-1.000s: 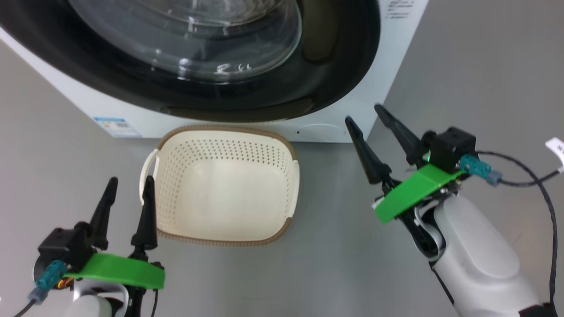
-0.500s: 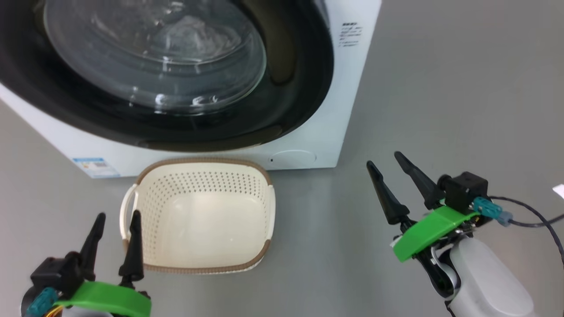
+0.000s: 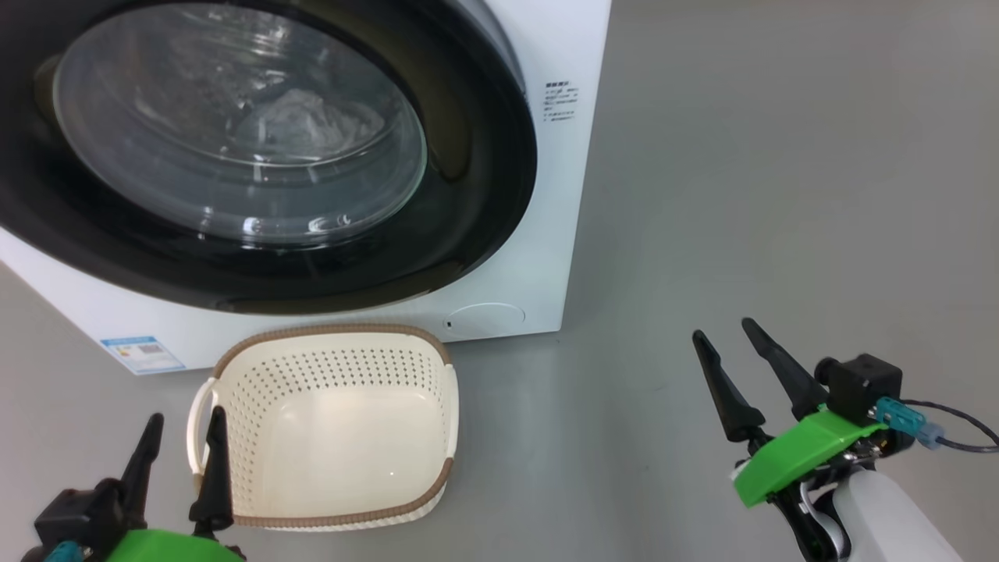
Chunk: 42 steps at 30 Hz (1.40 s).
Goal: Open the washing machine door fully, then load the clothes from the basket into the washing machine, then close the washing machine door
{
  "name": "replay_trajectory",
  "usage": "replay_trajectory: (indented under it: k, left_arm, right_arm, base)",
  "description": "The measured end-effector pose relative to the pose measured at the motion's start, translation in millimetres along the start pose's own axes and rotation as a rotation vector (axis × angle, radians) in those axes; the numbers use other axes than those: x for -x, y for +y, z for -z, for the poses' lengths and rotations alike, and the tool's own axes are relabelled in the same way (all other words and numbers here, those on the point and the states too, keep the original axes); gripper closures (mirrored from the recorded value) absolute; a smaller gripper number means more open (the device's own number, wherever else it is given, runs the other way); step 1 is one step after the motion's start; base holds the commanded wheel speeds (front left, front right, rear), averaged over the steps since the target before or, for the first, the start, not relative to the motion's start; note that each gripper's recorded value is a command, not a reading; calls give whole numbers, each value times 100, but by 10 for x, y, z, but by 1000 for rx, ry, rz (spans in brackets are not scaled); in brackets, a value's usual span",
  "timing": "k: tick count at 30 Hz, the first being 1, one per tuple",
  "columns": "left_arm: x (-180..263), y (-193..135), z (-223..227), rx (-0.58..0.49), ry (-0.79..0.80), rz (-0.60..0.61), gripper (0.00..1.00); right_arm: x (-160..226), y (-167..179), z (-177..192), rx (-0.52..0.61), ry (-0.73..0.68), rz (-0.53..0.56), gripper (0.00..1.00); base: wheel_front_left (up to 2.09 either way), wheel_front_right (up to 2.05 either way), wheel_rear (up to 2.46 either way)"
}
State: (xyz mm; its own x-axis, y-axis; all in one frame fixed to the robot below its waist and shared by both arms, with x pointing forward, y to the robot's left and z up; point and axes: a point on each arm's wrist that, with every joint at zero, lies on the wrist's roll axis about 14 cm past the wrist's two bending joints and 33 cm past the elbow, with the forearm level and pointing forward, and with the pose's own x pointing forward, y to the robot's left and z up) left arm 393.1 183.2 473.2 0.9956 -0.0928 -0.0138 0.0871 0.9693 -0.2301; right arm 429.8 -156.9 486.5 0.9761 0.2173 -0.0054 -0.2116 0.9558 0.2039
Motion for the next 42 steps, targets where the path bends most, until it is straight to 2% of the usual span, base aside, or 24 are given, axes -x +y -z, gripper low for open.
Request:
replay_trajectory:
  k: [22, 42]
  left_arm:
    - [138, -3, 20, -22, 11, 2, 0]
    - [203, 93, 10, -42, 9, -31, 0]
  right_arm:
    - [557, -456, -22, -9, -13, 162, 0]
    - [557, -451, -59, -5, -26, 162, 0]
  base:
    - [0, 0, 0]
    - [0, 0, 0]
